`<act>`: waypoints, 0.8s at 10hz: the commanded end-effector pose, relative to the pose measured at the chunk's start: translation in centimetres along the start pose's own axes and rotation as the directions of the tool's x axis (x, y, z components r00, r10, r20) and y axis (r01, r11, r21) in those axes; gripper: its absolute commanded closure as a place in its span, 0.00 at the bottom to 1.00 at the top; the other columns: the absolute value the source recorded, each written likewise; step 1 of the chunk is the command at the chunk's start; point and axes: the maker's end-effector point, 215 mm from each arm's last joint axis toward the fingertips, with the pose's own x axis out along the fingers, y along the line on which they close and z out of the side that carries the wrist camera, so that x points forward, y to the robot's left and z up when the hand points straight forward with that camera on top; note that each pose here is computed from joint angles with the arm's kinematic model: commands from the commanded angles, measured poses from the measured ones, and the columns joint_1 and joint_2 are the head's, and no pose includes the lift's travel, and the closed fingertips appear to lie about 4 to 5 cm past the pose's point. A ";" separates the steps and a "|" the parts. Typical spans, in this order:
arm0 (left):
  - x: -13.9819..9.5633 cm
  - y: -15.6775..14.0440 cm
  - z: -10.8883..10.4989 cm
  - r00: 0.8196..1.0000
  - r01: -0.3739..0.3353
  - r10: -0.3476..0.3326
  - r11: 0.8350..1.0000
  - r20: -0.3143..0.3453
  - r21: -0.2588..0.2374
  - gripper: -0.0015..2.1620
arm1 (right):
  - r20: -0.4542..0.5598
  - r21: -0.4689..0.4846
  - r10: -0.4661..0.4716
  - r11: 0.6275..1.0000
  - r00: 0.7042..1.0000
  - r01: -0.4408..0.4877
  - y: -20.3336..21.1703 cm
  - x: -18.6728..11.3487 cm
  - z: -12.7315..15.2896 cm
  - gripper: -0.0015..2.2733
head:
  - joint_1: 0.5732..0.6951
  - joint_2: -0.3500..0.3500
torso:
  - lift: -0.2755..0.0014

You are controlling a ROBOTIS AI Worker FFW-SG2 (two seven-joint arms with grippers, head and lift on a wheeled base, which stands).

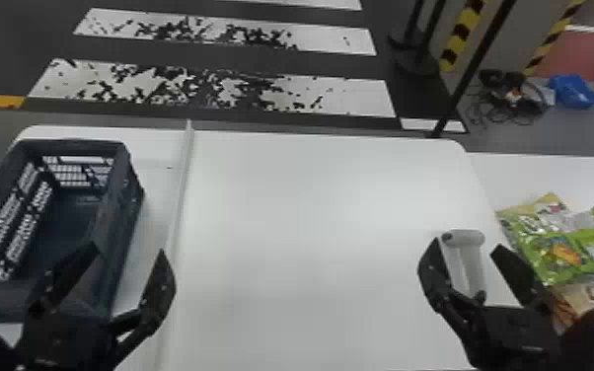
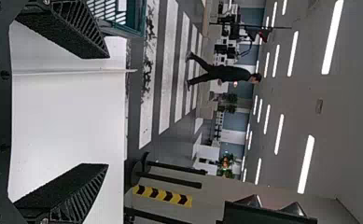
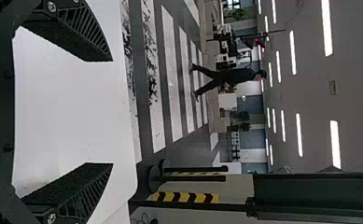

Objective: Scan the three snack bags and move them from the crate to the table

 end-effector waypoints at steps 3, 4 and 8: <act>0.0 0.1 0.0 1.000 -0.002 0.002 1.000 -0.001 0.001 0.02 | 0.001 0.004 0.000 1.000 1.000 0.000 0.0 0.0 0.0 0.04 | 1.00 0.36 | 0.77; 0.0 0.2 0.0 1.000 -0.004 0.004 1.000 -0.001 0.001 0.02 | 0.000 0.005 0.001 1.000 1.000 -0.001 0.1 0.0 0.0 0.04 | 1.00 0.36 | 0.77; -0.1 0.4 0.1 1.000 -0.006 0.006 1.000 0.003 0.006 0.02 | 0.020 0.013 0.002 1.000 1.000 -0.002 0.1 0.0 0.6 0.04 | 1.00 0.36 | 0.77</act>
